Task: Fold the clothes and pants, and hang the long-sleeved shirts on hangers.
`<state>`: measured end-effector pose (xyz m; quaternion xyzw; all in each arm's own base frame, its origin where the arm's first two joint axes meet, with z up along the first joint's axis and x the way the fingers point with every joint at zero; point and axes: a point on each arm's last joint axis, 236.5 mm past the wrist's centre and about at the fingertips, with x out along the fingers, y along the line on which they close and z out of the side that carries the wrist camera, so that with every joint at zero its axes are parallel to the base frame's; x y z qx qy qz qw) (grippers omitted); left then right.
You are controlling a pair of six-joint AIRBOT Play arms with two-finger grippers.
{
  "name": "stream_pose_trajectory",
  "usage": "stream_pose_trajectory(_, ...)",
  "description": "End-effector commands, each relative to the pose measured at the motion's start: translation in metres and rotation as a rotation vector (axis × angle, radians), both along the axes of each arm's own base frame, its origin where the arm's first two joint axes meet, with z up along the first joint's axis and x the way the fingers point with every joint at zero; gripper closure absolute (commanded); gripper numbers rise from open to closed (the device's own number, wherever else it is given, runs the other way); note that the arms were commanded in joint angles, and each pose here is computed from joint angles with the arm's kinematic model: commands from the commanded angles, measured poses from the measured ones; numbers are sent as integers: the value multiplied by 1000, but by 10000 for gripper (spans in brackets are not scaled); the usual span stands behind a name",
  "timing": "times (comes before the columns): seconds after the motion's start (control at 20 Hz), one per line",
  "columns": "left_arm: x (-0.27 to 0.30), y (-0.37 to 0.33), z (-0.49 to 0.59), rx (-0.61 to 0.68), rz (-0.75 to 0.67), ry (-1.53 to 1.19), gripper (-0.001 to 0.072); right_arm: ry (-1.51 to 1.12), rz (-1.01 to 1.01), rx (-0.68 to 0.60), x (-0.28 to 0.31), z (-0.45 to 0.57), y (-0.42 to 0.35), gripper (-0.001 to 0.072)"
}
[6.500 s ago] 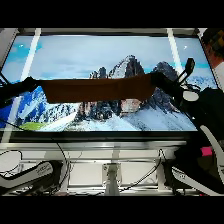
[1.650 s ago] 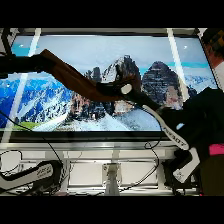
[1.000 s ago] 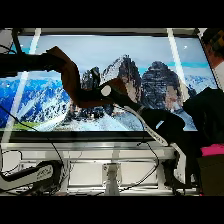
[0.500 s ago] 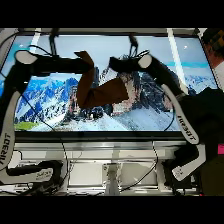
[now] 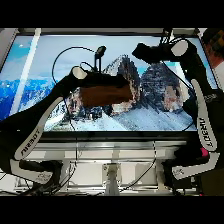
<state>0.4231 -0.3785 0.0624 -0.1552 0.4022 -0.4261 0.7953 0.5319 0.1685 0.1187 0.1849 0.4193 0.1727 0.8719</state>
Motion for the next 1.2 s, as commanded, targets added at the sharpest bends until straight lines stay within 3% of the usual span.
stream_pose_trajectory(0.0,-3,-3,-7,6,-9,13,-10,85,46,-207,-19,-28,-39,242)
stream_pose_trajectory(0.25,20,47,18,-11,47,10,-8,236,173,-283,-37,-84,-58,239)
stream_pose_trajectory(0.35,22,67,27,-16,52,18,-8,335,250,-211,-49,-115,-51,236)
stream_pose_trajectory(0.55,23,94,34,-18,55,43,-7,420,328,91,-49,-148,-3,227)
stream_pose_trajectory(0.65,22,98,33,-17,49,54,-7,466,303,152,-46,-170,6,5)
stream_pose_trajectory(0.95,21,97,32,-16,48,55,-7,580,270,183,-54,-212,19,11)
stream_pose_trajectory(1.15,21,97,32,-16,47,55,-5,625,272,344,-56,-211,49,18)
